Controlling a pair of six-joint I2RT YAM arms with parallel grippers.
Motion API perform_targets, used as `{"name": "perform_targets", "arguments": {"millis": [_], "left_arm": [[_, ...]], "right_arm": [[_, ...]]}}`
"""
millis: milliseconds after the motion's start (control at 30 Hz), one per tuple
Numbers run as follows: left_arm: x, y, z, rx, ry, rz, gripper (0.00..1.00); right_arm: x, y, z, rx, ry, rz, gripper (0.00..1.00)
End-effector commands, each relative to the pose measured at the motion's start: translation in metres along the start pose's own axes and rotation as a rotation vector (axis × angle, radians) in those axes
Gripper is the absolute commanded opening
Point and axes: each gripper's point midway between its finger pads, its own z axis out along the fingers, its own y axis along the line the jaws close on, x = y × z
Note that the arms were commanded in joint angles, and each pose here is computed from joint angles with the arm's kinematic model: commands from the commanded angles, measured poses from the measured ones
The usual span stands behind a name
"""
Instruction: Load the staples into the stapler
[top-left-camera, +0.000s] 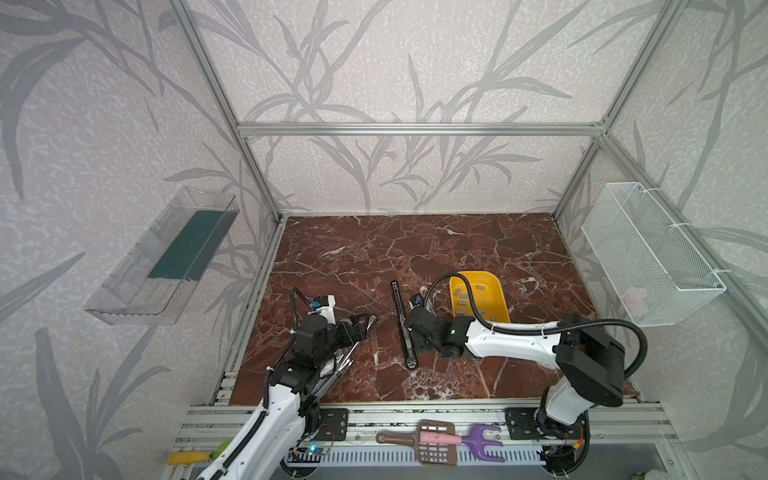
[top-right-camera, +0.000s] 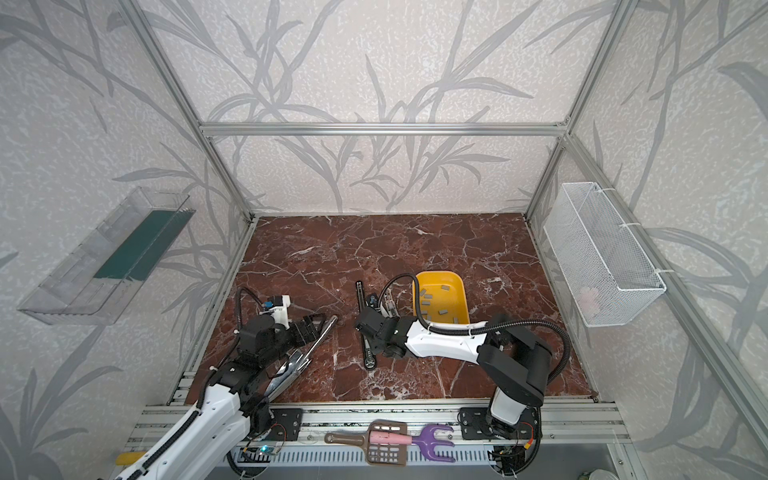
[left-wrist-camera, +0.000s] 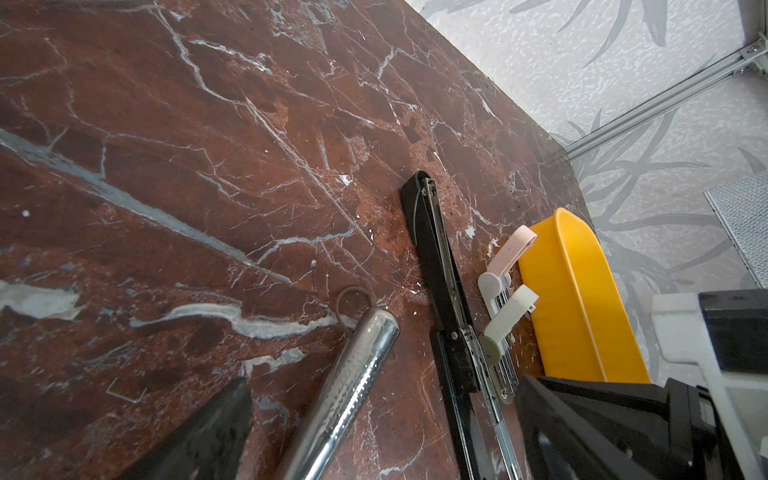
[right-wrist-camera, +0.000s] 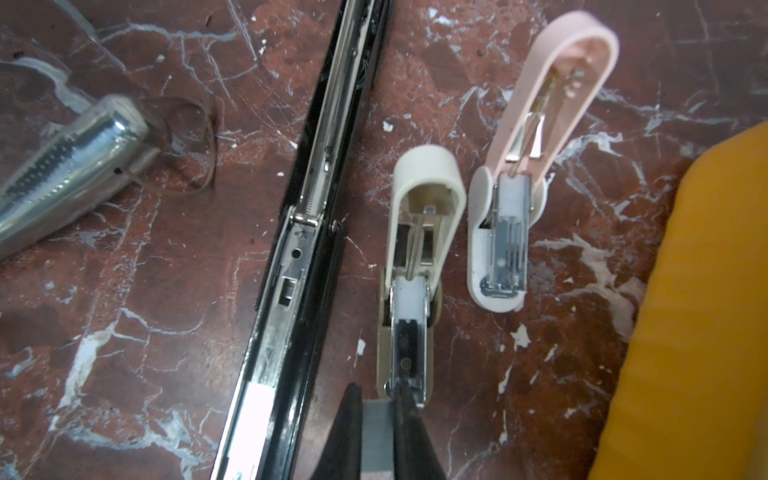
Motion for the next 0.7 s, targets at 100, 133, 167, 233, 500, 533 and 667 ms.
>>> {"name": "perform_targets", "arguments": {"millis": [100, 133, 167, 233, 500, 533, 667], "left_arm": [[-0.006, -0.004, -0.001, 0.008, -0.024, 0.017, 0.99], [-0.005, -0.004, -0.001, 0.009, -0.023, 0.018, 0.99], [-0.006, -0.004, -0.001, 0.009, -0.025, 0.018, 0.99], [-0.006, -0.004, -0.001, 0.007, -0.025, 0.018, 0.99], [-0.005, -0.003, -0.001, 0.002, -0.026, 0.02, 0.99], [-0.006, -0.003, -0.001, 0.002, -0.026, 0.02, 0.99], [-0.005, -0.003, -0.001, 0.0, -0.025, 0.021, 0.99]], "right_arm": [[-0.02, -0.001, -0.003, 0.048, -0.063, -0.037, 0.07], [-0.021, -0.001, -0.002, 0.05, -0.07, -0.045, 0.07], [-0.023, 0.0, -0.002, 0.047, -0.076, -0.053, 0.07], [-0.025, 0.002, 0.0, 0.042, -0.085, -0.067, 0.07], [-0.022, 0.0, 0.01, 0.067, -0.07, -0.078, 0.07], [-0.021, -0.002, 0.01, 0.081, -0.065, -0.073, 0.07], [-0.022, -0.007, 0.01, 0.09, -0.061, -0.057, 0.07]]}}
